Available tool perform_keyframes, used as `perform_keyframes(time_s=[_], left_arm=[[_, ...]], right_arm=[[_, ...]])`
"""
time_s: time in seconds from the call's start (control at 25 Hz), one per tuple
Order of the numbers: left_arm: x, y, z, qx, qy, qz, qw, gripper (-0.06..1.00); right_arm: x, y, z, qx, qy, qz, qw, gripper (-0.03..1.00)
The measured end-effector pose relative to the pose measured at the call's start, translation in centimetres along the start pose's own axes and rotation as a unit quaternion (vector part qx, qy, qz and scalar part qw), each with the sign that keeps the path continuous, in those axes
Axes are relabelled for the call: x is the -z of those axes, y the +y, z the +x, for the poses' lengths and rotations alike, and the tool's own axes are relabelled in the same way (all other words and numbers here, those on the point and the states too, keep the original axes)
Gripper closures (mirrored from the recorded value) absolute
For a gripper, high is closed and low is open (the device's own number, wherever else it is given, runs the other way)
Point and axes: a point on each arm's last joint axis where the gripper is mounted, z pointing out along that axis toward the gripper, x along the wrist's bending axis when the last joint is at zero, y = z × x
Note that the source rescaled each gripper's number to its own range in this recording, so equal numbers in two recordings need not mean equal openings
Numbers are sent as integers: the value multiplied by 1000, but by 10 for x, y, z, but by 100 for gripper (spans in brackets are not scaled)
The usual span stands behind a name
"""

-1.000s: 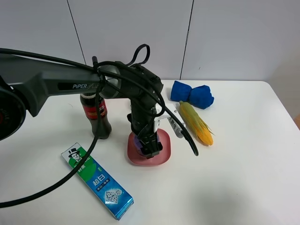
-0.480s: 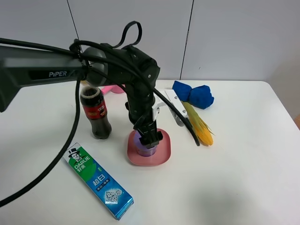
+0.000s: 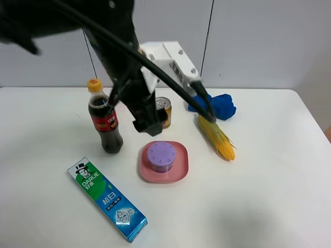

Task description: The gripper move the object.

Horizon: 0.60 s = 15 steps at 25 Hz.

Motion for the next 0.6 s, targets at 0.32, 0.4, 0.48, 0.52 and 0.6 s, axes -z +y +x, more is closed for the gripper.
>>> perform_keyframes(time_s=[0.32,0.4,0.48,0.52,0.6], left_arm=[[126,-48,10,4,134,-65,989,15],[153,-62,9,12,161,-93,983,15],[181,-79,5,19,179,-127,975,15],[194,-87,2,23,186,-144,972,15],[217,-104,-3,30,199,-175,964,15]], right_arm=[[0,0,0,0,0,0,1000,-3],[0,0,0,0,0,0,1000,-3],[0,0,0,0,0,0,1000,-3],[0,0,0,0,0,0,1000,-3],[0,0,0,0,0,0,1000,-3]])
